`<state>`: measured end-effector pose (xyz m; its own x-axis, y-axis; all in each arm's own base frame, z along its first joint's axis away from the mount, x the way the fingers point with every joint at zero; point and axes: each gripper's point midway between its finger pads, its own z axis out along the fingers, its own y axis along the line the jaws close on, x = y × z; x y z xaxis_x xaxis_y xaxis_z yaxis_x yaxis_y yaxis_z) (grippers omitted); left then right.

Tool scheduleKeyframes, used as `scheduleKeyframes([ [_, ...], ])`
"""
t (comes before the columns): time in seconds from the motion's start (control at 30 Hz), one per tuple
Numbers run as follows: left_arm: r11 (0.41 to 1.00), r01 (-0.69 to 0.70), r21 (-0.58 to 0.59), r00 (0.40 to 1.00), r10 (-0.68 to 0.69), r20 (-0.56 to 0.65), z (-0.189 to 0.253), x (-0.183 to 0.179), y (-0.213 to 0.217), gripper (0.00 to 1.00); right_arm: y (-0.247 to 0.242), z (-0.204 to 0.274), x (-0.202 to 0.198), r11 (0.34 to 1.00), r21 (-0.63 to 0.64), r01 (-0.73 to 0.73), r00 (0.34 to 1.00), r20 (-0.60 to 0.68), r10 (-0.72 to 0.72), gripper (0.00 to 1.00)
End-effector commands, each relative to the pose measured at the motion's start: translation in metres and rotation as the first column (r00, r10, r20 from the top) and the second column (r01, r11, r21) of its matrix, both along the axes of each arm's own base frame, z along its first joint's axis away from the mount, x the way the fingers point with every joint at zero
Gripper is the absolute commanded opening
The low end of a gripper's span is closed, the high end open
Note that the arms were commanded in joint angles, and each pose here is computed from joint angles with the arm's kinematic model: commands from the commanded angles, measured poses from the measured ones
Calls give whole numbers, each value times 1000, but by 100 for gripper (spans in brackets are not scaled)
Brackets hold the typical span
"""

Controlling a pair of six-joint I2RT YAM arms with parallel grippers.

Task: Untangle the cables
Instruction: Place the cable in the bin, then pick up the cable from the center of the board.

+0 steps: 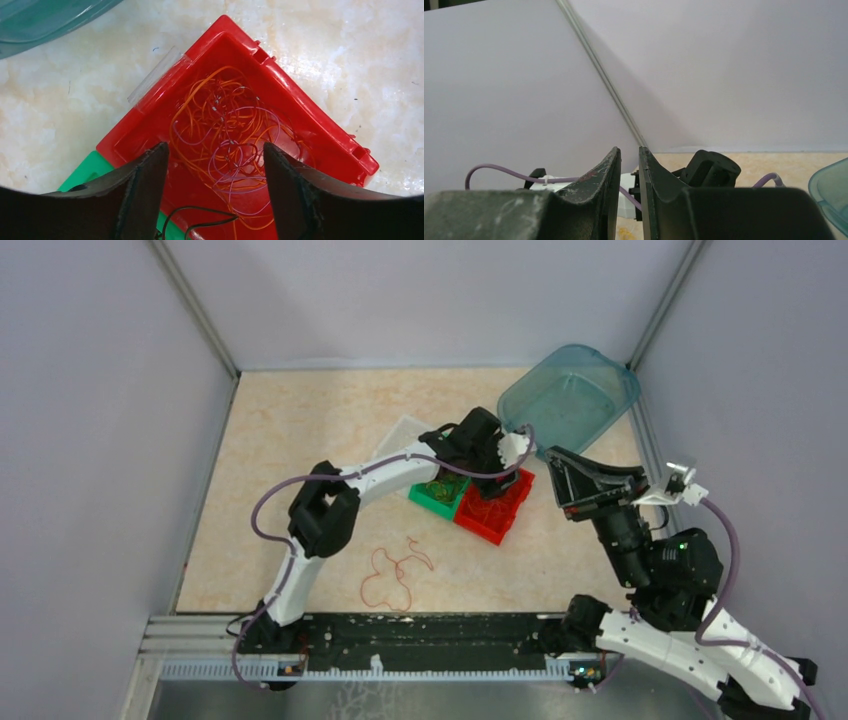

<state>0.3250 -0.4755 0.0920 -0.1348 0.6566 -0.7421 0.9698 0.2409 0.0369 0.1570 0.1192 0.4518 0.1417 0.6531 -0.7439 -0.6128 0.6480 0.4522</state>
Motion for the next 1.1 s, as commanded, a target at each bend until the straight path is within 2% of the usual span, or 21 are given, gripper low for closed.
scheduleKeyframes([
  [0.0, 994, 83, -69, 995, -79, 68, 52, -5, 0, 83, 2, 20, -6, 1000, 1, -19, 997, 70, 19, 22],
  [0.1, 984, 144, -102, 989, -141, 33, 82, -25, 4, 89, 4, 20, -8, 1000, -14, -25, 996, 91, 27, 26],
  [0.2, 968, 189, -168, 982, -183, 52, 126, -39, 12, 99, 4, 15, -7, 999, -40, -17, 997, 78, 20, 30],
  [0.4, 949, 215, -232, 977, -209, 53, 187, -53, 35, 99, 11, 5, 1, 992, -126, 4, 999, 55, 3, 45],
  [0.53, 946, 157, -284, 987, -147, 57, 224, -37, 64, 99, 31, -13, 16, 969, -246, 5, 1000, -17, -10, 55],
  [0.63, 951, 39, -307, 999, -39, 5, 245, -5, 108, 99, 54, -37, 31, 939, -343, -16, 996, -92, -16, 66],
  [0.73, 936, -94, -339, 995, 93, -17, 262, 24, 156, 100, 90, -74, 43, 874, -475, -99, 984, -177, 15, 75],
  [0.83, 908, -216, -360, 975, 217, -39, 265, 44, 200, 100, 128, -118, 48, 764, -602, -232, 959, -271, 78, 77],
  [0.9, 900, -284, -330, 955, 296, -14, 255, 55, 222, 100, 150, -150, 46, 691, -646, -325, 934, -332, 129, 79],
  [1.07, 895, -369, -251, 929, 352, -113, 211, 38, 285, 99, 190, -212, 25, 524, -660, -537, 842, -453, 293, 79],
])
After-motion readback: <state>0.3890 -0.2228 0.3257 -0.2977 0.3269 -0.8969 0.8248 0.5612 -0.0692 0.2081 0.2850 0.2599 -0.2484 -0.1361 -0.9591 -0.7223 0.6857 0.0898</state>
